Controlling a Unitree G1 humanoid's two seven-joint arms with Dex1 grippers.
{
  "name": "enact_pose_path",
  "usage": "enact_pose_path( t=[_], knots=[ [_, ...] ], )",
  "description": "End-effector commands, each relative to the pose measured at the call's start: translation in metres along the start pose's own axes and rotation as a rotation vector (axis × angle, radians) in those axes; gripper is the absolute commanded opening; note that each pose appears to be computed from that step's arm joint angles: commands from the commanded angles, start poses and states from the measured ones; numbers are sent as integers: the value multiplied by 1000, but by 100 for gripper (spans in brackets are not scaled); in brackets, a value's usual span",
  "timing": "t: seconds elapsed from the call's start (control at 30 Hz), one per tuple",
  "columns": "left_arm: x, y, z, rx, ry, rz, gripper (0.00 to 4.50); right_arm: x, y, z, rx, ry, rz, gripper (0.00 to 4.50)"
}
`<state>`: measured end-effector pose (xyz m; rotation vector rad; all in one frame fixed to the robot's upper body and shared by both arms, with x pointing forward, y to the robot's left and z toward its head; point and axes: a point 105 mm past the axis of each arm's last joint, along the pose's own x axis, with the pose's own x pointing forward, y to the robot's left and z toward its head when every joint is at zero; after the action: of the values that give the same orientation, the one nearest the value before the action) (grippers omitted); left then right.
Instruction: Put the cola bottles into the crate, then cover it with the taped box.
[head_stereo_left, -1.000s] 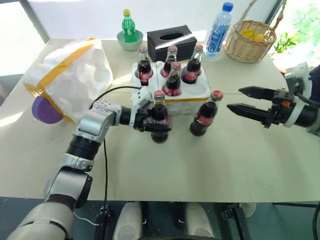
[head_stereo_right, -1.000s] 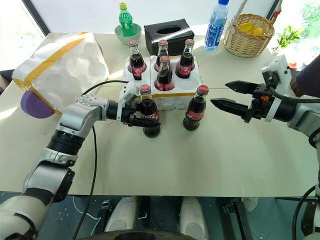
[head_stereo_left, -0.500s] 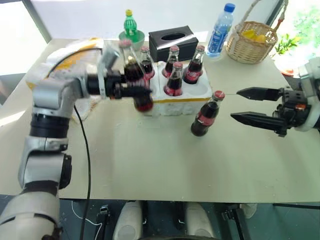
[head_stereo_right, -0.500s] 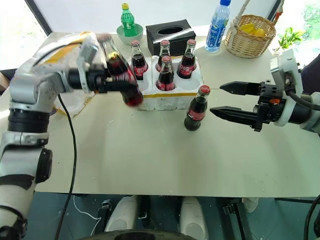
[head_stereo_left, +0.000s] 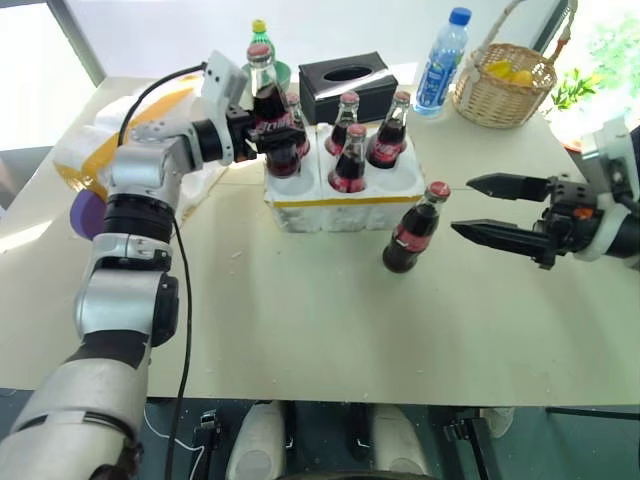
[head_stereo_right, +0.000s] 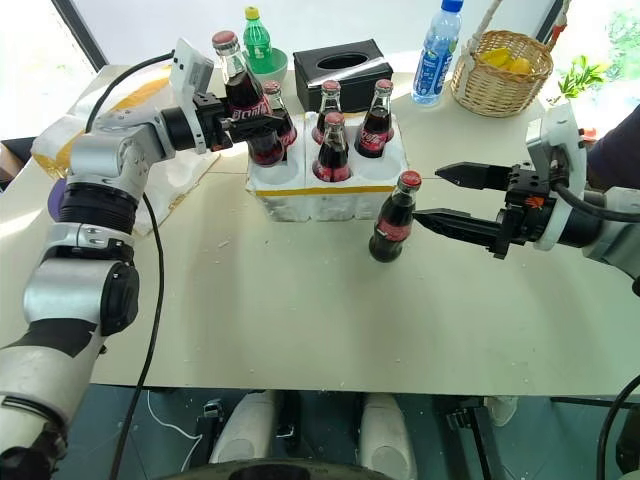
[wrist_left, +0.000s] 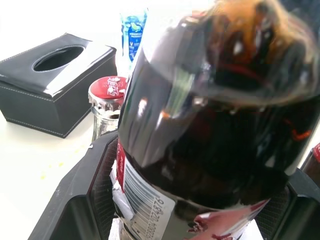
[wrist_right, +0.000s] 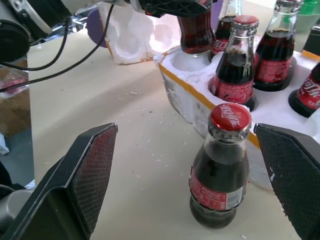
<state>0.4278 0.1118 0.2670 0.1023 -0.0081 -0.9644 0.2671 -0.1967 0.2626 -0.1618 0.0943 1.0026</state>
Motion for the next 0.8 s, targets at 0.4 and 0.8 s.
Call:
enact_pose_path(
  t=[0.4, 0.8],
  knots=[
    [3, -14, -17, 62, 123, -95, 286, -4, -5, 4, -26, -30, -61, 450],
    [6, -7, -42, 52, 146, -53, 439, 0, -26, -8, -48, -8, -196, 450]
  ],
)
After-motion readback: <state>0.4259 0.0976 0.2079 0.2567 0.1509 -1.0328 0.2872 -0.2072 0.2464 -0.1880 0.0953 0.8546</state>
